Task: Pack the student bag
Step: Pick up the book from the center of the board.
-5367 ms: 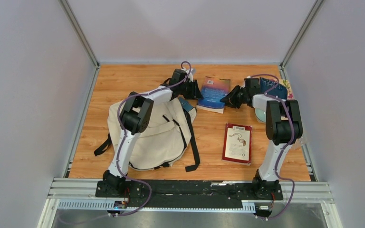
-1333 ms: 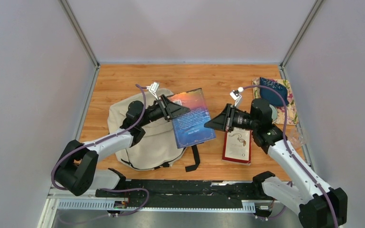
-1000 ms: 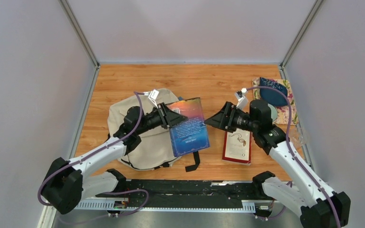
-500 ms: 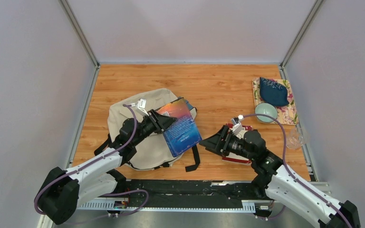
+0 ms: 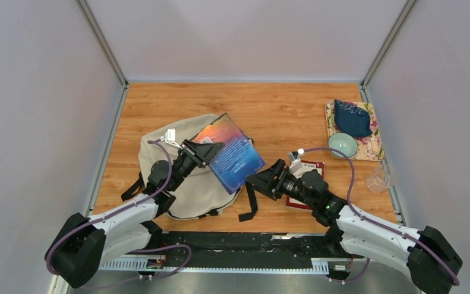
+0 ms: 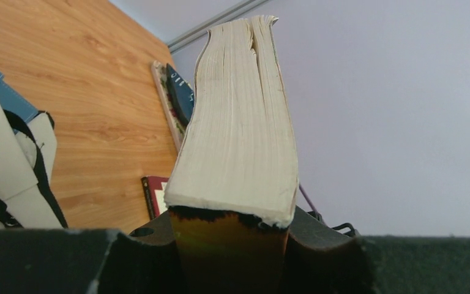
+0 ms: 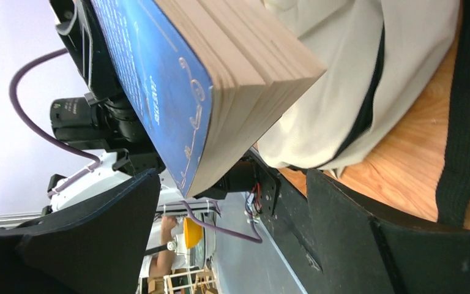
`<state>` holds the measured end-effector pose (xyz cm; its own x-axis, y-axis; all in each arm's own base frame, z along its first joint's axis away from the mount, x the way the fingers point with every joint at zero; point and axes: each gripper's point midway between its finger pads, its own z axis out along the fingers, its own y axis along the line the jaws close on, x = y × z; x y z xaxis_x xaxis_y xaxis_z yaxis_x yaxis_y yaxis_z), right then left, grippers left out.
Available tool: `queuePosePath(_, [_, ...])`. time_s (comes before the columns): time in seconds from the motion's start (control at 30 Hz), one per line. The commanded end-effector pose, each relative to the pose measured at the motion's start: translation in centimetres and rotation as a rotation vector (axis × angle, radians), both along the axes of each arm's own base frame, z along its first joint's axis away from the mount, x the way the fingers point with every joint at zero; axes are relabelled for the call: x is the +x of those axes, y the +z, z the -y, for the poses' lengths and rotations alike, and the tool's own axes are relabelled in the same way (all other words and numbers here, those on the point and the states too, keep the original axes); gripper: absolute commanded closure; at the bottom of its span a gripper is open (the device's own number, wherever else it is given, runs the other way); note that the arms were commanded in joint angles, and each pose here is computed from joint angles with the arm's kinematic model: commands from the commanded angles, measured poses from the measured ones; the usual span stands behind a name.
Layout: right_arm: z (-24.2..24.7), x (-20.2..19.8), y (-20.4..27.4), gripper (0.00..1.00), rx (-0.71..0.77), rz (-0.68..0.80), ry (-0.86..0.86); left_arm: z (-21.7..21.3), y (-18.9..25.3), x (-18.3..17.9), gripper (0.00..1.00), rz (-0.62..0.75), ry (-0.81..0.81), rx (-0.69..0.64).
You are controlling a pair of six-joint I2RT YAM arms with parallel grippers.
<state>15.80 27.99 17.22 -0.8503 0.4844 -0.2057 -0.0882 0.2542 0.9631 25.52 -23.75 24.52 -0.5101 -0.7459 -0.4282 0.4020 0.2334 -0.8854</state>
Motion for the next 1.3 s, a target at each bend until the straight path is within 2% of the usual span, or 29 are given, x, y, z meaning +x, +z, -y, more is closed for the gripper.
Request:
queuePosePath(0.0, [-0.6, 1.7, 4.8, 0.08, 0.110, 0.120, -0.050, -1.7, 8.7, -1.6, 1.00, 0.209, 0.009, -0.273])
queuePosePath(0.17, [-1.2, 2.2, 4.9, 0.08, 0.148, 0.126, -0.052, -1.5, 9.1, -1.5, 1.00, 0.190, -0.005, -0.338])
queuePosePath(0.43, [-2.3, 3.1, 7.8, 0.11, 0.229, 0.227, -0.045, -1.4, 8.9, -2.0, 1.00, 0.176, -0.035, -0.396])
queuePosePath(0.53, [-2.1, 3.6, 9.0, 0.20, 0.267, 0.263, -0.072, -1.6, 8.6, -2.1, 1.00, 0.166, -0.035, -0.409])
queuePosePath(0.57, [-2.1, 3.6, 9.3, 0.28, 0.280, 0.268, -0.075, -1.7, 8.4, -2.2, 1.00, 0.161, -0.033, -0.412])
queuePosePath(0.63, [-1.9, 3.9, 10.2, 0.34, 0.317, 0.289, -0.084, -1.8, 8.2, -2.2, 1.00, 0.159, -0.031, -0.409])
queuePosePath(0.67, [-1.9, 3.9, 10.5, 0.40, 0.332, 0.291, -0.082, -1.8, 8.0, -2.3, 1.00, 0.157, -0.032, -0.407])
queuePosePath(0.73, [-2.1, 4.0, 10.8, 0.44, 0.355, 0.291, -0.075, -1.7, 7.9, -2.2, 1.00, 0.152, -0.033, -0.408])
queuePosePath(0.83, [-2.3, 4.0, 11.2, 0.41, 0.394, 0.292, -0.063, -1.6, 7.7, -2.3, 1.00, 0.144, -0.045, -0.414])
queuePosePath(0.87, [-2.3, 4.1, 11.2, 0.31, 0.399, 0.288, -0.064, -1.7, 7.8, -2.4, 1.00, 0.141, -0.049, -0.427])
queuePosePath(0.93, [-2.5, 4.3, 11.1, 0.22, 0.405, 0.281, -0.063, -1.8, 7.5, -2.4, 1.00, 0.126, -0.051, -0.445])
queuePosePath(1.03, [-2.8, 4.4, 11.1, 0.23, 0.406, 0.280, -0.060, -1.9, 7.4, -2.6, 1.00, 0.123, -0.061, -0.468])
queuePosePath(1.2, [-2.9, 4.7, 11.4, 0.43, 0.405, 0.289, -0.064, -1.8, 7.5, -2.6, 1.00, 0.129, -0.065, -0.462])
queuePosePath(1.23, [-3.0, 4.7, 11.5, 0.63, 0.403, 0.295, -0.064, -1.7, 7.5, -2.7, 1.00, 0.128, -0.073, -0.461])
queuePosePath(1.27, [-2.9, 4.7, 11.6, 0.77, 0.401, 0.304, -0.066, -1.6, 7.3, -2.7, 1.00, 0.121, -0.078, -0.453])
